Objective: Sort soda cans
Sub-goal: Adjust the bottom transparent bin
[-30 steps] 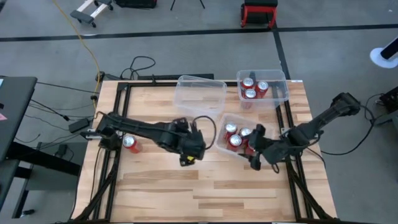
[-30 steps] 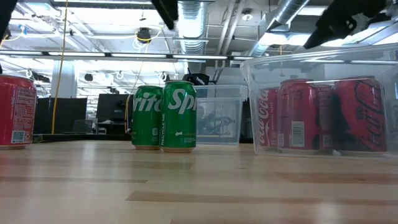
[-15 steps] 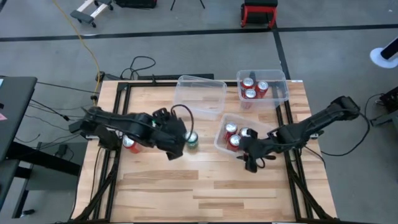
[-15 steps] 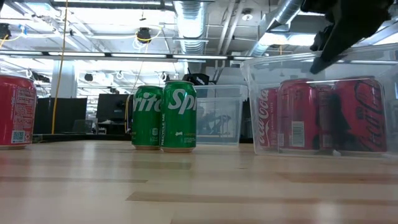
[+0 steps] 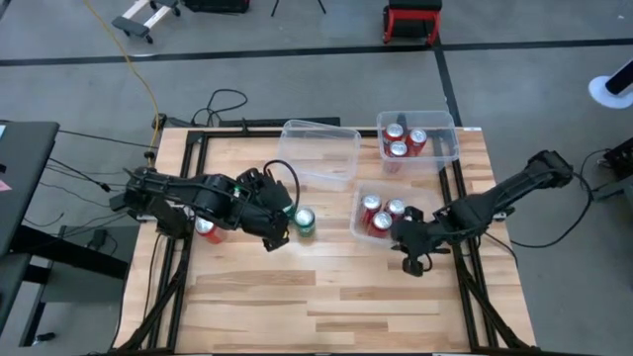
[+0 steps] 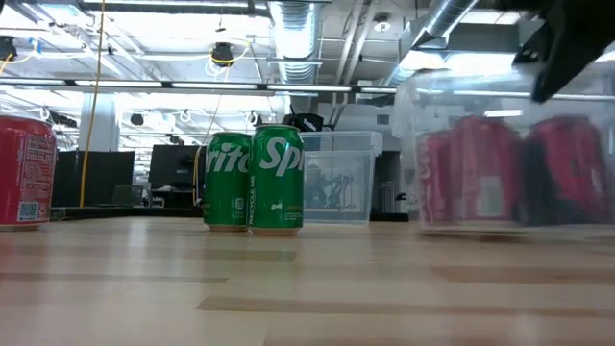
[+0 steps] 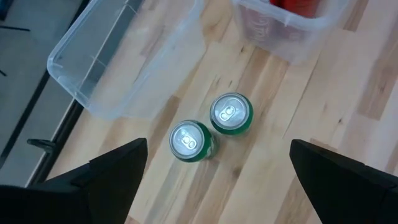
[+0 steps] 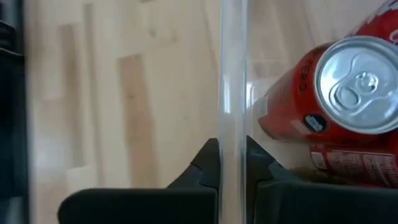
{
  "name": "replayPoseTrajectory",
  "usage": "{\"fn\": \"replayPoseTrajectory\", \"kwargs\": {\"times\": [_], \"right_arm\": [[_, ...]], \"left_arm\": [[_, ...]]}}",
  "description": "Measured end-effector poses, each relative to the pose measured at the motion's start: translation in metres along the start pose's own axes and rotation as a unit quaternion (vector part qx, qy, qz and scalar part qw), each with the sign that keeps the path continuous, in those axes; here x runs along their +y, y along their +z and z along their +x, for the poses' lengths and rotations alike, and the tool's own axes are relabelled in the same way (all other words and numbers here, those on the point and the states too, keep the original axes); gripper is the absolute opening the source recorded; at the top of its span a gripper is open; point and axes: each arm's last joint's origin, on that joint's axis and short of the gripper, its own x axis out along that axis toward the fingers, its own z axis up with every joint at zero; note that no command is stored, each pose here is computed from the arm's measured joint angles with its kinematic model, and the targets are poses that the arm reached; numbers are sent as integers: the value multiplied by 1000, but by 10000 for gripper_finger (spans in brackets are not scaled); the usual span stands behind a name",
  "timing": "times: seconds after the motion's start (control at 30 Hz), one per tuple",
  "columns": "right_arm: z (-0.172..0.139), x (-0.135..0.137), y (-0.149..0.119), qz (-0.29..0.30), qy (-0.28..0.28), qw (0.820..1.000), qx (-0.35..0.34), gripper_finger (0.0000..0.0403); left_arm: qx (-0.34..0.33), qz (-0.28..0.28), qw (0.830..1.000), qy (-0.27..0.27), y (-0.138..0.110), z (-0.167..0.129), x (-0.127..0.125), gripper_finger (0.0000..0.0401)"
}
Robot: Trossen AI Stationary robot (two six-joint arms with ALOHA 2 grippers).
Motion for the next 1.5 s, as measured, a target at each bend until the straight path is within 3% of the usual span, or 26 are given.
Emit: {"fn": "replayPoseTrajectory", "kwargs": {"times": [0.27, 0.57, 1.0, 1.33, 1.5], "right_arm": [[-13, 21, -8, 14, 36, 999, 17, 28], [-23, 52, -42, 37, 55, 997, 25, 28], [-10, 110, -100, 22, 89, 994, 54, 28], [-30, 135, -115, -22, 121, 990, 65, 32], [-34, 136, -120, -47, 120, 991, 39, 63]], "left_arm": [[0, -5, 1000, 0, 0, 0, 0, 388], [1, -12, 1000, -1, 0, 0, 0, 388], [2, -20, 1000, 8, 3, 4, 5, 388], [5, -23, 1000, 18, 8, 9, 13, 388], [-12, -39, 998, 42, 9, 9, 14, 388]]}}
